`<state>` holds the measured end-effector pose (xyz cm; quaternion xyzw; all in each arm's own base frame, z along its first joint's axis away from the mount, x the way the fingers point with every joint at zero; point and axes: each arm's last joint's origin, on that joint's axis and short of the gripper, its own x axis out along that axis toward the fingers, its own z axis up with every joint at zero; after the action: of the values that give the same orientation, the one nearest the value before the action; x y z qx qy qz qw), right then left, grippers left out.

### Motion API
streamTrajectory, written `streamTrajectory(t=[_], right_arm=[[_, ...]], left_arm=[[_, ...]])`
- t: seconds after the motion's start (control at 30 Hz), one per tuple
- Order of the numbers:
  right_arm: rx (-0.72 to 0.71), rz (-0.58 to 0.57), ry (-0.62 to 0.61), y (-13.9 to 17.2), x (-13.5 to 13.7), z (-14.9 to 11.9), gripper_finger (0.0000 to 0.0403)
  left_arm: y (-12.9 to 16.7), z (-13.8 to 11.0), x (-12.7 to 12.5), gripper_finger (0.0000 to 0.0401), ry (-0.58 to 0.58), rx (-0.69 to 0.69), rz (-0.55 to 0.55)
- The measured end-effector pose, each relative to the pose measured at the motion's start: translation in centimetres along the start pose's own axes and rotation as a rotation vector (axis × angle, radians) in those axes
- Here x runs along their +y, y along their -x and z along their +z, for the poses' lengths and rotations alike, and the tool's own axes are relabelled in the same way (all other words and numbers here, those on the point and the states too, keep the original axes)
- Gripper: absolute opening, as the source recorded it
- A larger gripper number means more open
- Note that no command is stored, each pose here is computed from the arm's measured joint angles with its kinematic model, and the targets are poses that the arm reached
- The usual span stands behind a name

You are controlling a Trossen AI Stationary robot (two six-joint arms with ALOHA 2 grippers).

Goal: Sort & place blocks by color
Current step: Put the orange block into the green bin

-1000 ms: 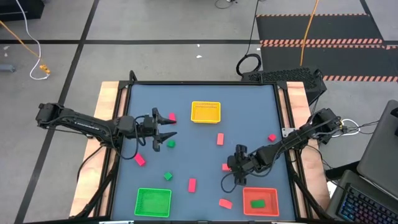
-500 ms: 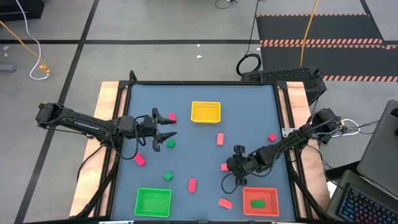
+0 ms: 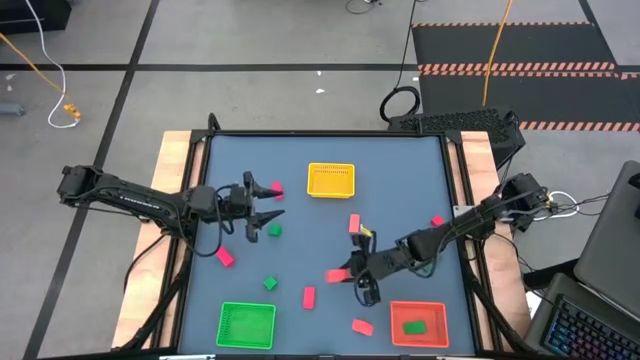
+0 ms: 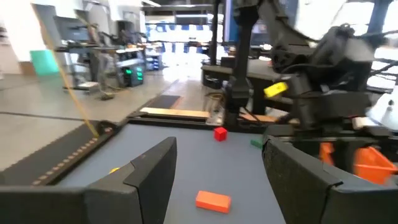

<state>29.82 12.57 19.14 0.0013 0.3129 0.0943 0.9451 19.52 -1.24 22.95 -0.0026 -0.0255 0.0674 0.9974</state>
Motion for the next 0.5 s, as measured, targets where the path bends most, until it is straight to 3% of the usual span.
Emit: streamTrajectory(t=[0.3,0.5], right_arm=[[-0.135,0.022,0.113,0.3,0.1,5.3,0.0121],[-0.147,0.068,0.178,-2.0,0.9,7.5,0.0121]], left_arm=[[-0.2,0.0,1.2,0.0237,0.023,-0.002,0.087],[-0.2,0.0,1.3,0.0237,0.03,-0.003,0.096]])
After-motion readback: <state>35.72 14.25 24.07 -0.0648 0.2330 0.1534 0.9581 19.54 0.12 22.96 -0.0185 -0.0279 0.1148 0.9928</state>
